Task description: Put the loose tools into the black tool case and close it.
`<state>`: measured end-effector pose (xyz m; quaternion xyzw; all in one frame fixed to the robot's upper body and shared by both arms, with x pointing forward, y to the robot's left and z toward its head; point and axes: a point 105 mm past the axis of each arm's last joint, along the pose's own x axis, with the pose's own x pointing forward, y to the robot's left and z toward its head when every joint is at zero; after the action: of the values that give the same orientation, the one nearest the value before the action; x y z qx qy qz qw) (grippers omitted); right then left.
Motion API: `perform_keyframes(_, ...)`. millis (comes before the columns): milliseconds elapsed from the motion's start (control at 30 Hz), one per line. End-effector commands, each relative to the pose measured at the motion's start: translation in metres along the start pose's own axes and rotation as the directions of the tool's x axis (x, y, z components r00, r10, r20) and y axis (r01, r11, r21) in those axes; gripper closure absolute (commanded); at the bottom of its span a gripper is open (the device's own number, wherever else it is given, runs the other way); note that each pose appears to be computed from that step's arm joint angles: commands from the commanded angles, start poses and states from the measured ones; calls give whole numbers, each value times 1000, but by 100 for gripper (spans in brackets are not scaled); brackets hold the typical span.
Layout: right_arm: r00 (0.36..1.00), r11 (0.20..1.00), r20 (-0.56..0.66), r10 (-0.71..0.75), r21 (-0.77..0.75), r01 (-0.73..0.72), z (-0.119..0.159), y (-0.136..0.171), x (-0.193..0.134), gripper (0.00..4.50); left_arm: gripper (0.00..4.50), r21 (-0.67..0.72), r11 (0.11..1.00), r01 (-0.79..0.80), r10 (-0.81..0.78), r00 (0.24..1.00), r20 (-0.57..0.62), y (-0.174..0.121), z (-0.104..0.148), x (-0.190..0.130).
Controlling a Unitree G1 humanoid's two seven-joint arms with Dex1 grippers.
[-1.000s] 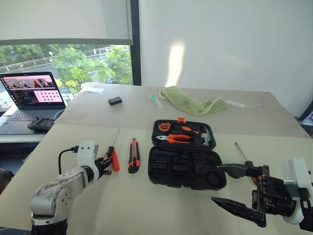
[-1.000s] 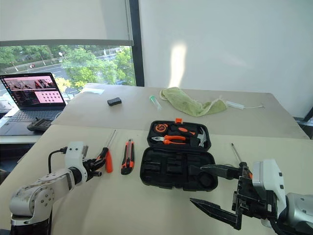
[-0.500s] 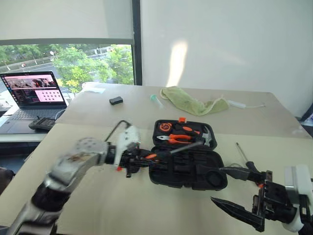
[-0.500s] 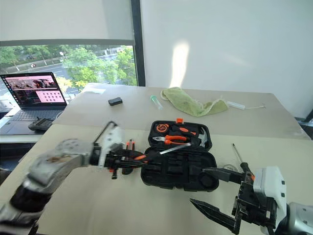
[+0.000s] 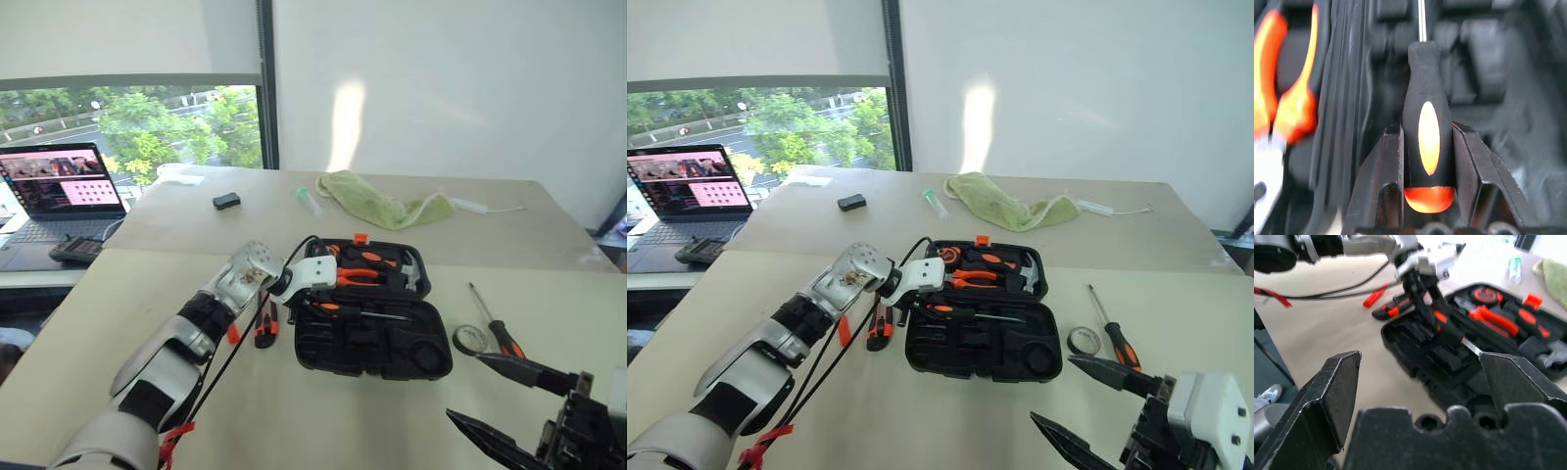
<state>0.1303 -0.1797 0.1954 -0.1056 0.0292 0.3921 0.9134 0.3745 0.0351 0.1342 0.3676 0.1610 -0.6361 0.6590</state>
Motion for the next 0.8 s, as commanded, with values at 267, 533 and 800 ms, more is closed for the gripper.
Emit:
perform_keyframes(267,999,999,27,-25,-37,25,2,7,-1,0,364,-11,999,-50,49,996,-68,18,-13,-17)
perform_keyframes(533,999,998,24,-33,-46,34,2,6,-2,0,255,-62,998,-21,24,999,44,16,1,-24)
perform_keyframes(800,999,998,25,-35,-51,36,1,7,-2,0,226,-186,982,-37,98,940,327,16,33,-48)
